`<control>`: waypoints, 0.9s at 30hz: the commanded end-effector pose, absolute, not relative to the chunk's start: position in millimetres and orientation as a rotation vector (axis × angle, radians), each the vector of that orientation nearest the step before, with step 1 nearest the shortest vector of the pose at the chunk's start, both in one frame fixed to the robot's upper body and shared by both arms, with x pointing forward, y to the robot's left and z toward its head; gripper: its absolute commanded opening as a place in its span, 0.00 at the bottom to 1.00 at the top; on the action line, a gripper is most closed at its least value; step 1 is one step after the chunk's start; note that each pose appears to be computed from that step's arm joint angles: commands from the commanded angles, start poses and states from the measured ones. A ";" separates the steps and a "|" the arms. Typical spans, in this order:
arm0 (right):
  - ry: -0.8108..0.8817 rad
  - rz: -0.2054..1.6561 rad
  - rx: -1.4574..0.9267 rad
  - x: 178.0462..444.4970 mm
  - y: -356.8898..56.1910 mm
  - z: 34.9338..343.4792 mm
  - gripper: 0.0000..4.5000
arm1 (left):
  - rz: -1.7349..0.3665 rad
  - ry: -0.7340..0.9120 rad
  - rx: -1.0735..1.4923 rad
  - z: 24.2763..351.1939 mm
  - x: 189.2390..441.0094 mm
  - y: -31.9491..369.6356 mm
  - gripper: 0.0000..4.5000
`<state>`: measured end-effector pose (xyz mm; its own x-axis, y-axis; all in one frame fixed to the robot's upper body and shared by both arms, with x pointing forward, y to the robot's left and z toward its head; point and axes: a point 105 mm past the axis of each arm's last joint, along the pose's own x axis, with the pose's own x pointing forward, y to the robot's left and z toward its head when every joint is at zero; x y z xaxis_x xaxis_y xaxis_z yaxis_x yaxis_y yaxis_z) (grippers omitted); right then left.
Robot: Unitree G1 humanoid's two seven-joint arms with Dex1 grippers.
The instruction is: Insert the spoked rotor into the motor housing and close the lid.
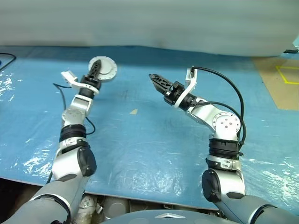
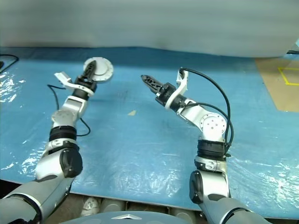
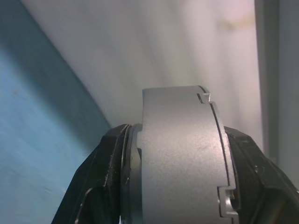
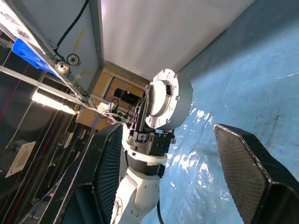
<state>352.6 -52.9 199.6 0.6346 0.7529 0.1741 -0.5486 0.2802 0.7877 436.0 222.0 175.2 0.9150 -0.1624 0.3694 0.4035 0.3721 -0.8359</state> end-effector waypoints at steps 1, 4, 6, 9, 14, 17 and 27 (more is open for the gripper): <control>0.210 0.917 0.925 350.8 -50.4 213.0 0.71 | -0.253 -0.340 -1.052 191.4 438.2 258.8 0.59; 0.217 0.904 0.921 352.5 -51.5 210.5 0.71 | -0.086 -0.250 -0.950 164.5 440.1 279.7 0.59; 0.219 0.899 0.920 353.0 -51.9 209.5 0.71 | -0.043 -0.211 -0.962 151.7 439.6 283.9 0.59; 0.219 0.897 0.915 352.7 -51.9 209.2 0.71 | -0.084 -0.168 -0.931 143.3 441.3 270.6 0.59; 0.221 0.898 0.904 352.1 -51.0 208.9 0.72 | -0.064 -0.117 -0.922 124.1 439.4 262.9 0.71; 0.220 0.898 0.898 352.2 -51.0 208.9 0.72 | -0.081 -0.125 -0.915 123.8 436.7 265.3 0.91; 0.141 0.738 0.678 367.8 -90.6 201.1 0.72 | 0.254 -0.125 -0.574 142.4 410.0 362.5 1.00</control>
